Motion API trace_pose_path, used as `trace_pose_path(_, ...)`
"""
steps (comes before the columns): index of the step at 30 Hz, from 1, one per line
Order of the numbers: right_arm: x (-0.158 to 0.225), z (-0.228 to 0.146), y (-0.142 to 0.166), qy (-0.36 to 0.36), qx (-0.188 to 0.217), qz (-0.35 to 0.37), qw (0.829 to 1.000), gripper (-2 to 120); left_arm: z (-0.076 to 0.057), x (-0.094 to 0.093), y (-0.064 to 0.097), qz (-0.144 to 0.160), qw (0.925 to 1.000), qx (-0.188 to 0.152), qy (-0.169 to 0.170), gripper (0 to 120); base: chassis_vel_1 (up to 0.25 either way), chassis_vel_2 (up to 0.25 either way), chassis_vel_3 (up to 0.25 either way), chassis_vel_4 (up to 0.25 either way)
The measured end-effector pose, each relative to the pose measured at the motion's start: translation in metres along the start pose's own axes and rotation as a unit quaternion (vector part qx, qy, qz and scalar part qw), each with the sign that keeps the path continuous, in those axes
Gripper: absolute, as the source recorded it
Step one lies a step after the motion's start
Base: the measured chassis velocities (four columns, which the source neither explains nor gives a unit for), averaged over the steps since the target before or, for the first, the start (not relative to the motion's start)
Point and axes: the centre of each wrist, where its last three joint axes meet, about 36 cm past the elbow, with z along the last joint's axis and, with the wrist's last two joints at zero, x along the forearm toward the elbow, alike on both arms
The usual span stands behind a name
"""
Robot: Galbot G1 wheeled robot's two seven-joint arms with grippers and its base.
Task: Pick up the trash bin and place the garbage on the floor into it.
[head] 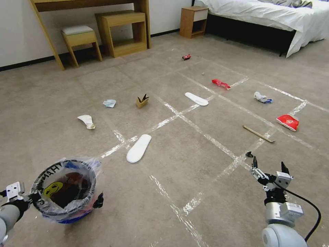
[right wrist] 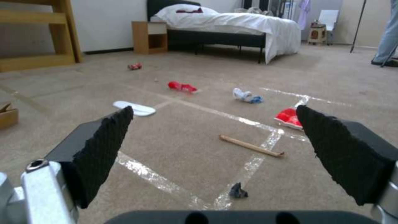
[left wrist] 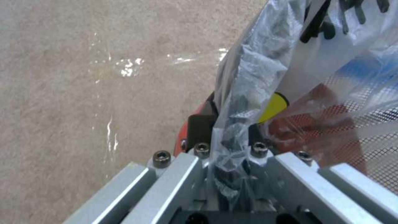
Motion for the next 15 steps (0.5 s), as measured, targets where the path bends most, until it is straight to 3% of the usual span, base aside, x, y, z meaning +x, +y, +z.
trace_pose_path(15,-0.0004,0.0009,0.0017,0.001,0.0,-0.001,1.0,100,0.002,-0.0002,0.0032,-0.004,1.0,-0.001,-0.001,1,-0.078,0.091,0.088,-0.092)
